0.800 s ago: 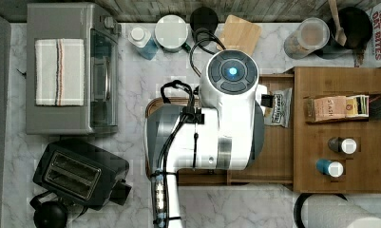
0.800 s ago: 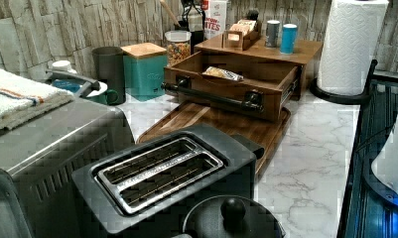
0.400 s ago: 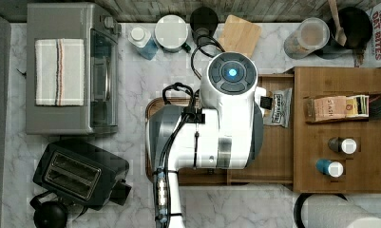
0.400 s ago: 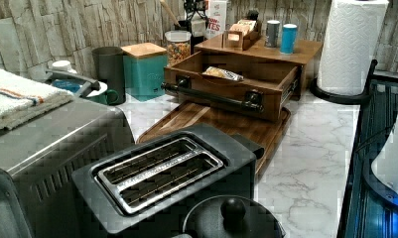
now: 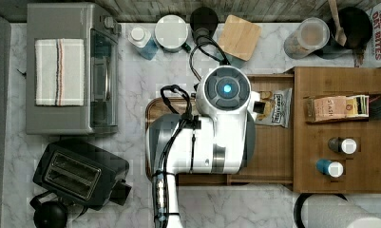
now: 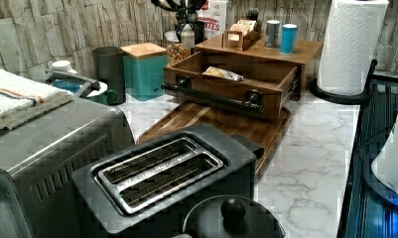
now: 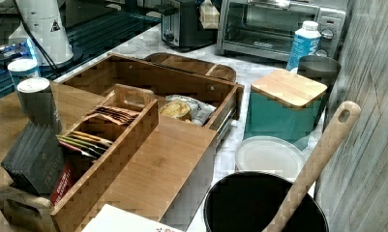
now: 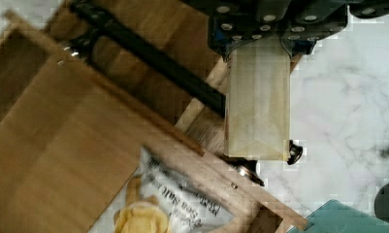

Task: Place the butter on the board.

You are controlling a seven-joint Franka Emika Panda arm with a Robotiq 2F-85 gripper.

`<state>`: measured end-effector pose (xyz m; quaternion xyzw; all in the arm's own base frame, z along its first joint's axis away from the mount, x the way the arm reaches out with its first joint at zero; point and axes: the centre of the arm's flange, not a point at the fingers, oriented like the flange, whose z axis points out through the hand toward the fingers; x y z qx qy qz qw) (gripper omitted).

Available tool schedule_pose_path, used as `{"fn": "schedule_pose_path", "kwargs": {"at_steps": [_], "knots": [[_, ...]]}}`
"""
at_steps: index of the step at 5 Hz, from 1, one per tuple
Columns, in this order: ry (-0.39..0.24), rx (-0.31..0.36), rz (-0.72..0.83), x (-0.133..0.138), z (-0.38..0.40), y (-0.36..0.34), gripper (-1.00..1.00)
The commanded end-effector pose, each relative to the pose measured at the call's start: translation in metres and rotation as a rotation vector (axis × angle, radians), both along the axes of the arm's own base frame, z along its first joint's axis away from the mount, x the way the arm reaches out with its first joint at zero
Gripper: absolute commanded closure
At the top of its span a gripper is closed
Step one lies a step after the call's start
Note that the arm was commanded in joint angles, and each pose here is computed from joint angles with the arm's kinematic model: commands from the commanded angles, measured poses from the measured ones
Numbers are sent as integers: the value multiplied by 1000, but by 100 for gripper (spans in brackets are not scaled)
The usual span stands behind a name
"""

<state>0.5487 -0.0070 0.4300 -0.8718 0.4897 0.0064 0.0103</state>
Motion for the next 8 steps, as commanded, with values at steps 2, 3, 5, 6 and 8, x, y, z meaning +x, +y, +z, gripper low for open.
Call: {"fn": "schedule_pose_path", "kwargs": {"at_steps": [2,3,5,6,8], "knots": [[-18,-14,146,-101,-39,136,100],[37,22,118,-112,-81,111,100],[78,34,82,-129,-140,112,100],[41,4,54,-140,-154,133,100],[-20,28,5,-137,-161,161,100]]}}
